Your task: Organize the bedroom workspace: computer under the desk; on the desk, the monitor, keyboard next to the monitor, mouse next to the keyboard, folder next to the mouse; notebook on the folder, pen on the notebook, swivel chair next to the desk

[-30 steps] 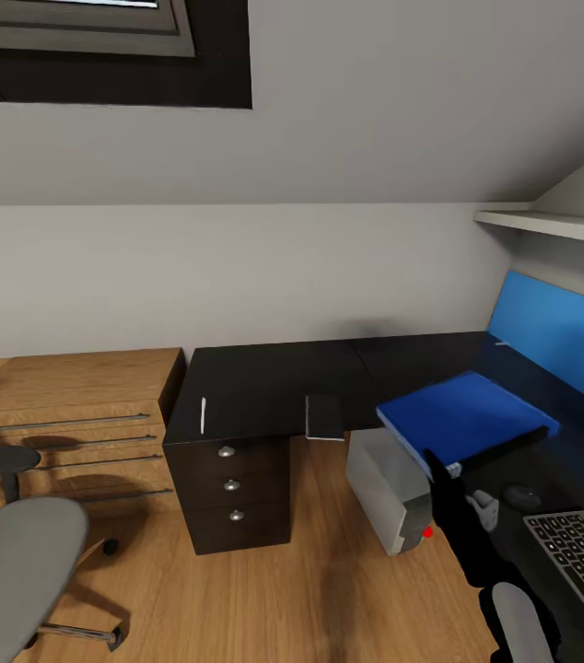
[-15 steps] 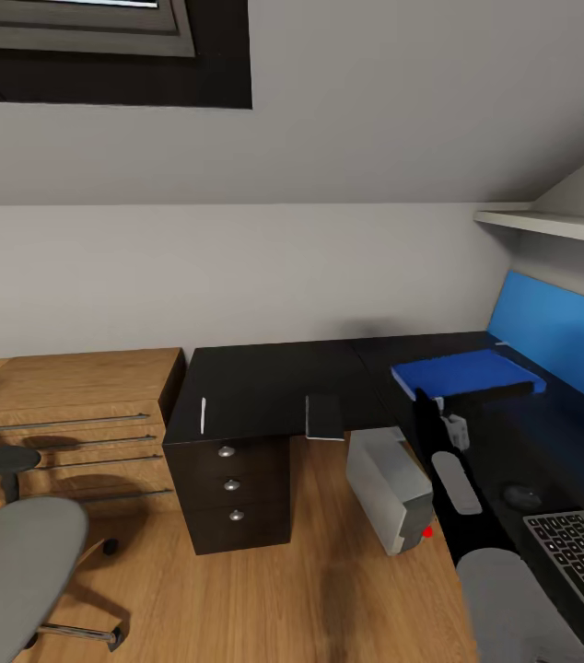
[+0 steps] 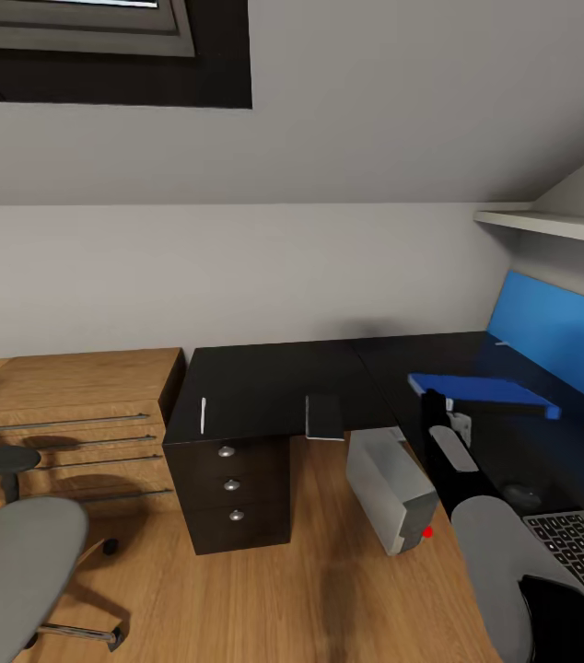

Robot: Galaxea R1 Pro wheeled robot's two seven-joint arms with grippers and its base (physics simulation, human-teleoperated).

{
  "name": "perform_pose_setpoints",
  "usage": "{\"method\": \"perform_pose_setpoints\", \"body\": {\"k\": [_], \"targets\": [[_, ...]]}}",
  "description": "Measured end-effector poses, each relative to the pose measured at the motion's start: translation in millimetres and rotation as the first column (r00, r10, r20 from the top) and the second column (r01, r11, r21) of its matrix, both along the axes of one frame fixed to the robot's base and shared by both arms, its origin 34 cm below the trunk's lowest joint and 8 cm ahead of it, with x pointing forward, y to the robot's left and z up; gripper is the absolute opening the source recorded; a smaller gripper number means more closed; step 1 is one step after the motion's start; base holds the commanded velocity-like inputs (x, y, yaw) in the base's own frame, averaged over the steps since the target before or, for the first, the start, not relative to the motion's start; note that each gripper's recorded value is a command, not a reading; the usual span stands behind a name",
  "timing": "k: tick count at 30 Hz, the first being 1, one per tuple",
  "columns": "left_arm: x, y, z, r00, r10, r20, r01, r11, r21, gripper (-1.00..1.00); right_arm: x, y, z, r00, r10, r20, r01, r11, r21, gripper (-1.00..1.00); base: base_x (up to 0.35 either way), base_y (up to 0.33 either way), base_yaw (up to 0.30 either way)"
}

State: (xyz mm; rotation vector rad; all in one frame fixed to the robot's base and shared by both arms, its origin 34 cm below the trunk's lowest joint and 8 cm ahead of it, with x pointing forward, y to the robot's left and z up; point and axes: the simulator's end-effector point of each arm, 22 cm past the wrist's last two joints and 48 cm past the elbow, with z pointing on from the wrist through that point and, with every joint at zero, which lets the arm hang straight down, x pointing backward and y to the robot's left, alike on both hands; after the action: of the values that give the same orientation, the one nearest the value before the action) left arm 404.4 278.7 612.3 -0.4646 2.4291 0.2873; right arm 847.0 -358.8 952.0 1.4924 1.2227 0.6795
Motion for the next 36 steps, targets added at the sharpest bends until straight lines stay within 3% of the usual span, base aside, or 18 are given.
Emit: {"method": "perform_pose_setpoints", "body": {"k": [15,36], "targets": [[0,-2,0,1.0,-0.005,0.0,0.005,1.0,-0.003,1.0,-6,9,-19,0.999,0.008,-0.032,-0.008,1.0,0.029,-1.0,0.026,0.0,-0.001],[0,-2,0,1.0,-0.003,-0.002,0.003,1.0,-0.002,1.0,-17,18,-56,0.993,0.024,-0.113,-0.02,0.999,0.044,-1.0,0.119,-0.027,-0.101]]}}
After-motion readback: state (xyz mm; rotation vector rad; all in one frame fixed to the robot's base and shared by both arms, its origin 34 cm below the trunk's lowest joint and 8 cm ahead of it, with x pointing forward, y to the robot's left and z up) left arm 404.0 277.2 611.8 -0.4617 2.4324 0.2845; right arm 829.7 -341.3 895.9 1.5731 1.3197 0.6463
